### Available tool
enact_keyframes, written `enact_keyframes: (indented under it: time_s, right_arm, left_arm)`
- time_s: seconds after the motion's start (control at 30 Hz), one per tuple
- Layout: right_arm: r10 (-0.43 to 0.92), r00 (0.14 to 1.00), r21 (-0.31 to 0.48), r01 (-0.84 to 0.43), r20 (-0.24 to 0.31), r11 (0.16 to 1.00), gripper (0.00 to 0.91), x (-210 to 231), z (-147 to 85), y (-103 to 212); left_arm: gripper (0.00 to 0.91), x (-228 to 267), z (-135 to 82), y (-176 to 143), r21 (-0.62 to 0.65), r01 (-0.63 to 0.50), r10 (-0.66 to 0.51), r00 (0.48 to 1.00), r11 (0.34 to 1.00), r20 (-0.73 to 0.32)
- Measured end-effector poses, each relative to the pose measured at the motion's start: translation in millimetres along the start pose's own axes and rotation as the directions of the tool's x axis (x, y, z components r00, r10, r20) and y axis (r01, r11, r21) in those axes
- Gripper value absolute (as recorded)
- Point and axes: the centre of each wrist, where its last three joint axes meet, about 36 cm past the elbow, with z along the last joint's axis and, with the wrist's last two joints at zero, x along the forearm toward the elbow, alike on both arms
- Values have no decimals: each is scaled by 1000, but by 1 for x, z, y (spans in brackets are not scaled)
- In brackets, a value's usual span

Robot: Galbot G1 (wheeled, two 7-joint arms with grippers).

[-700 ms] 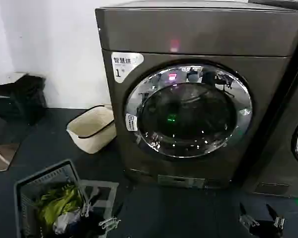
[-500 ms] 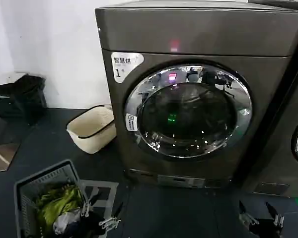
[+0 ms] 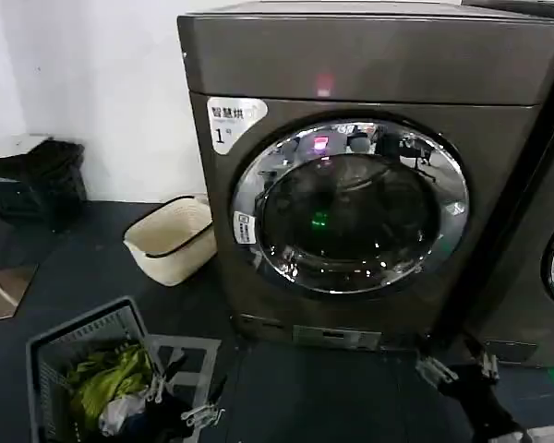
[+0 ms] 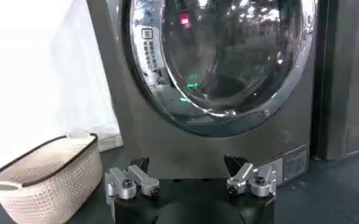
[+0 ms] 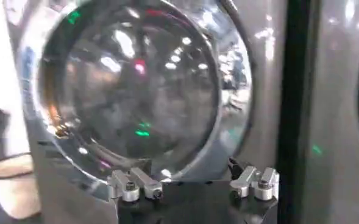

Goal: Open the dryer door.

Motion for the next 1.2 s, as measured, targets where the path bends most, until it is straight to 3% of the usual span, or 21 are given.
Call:
enact_keyframes:
  time_s: [0.37,0.7,1.2]
  right_arm:
    - [-162,986,79,159,41,984,907,-53,-10,-5]
    - [-289,957,108,283,36,953,907,-103,-13,-12]
    - [-383,921,153,370,66,916,907,-175,-24,-15]
  left_arm:
    - [907,4,-5,-2,-7,2,-2,1000,1000,16]
    - [907,9,-5,-6,-18,7,-7,1000,1000,15]
    - [907,13,-9,-9,-18,29,-29,999,999,27]
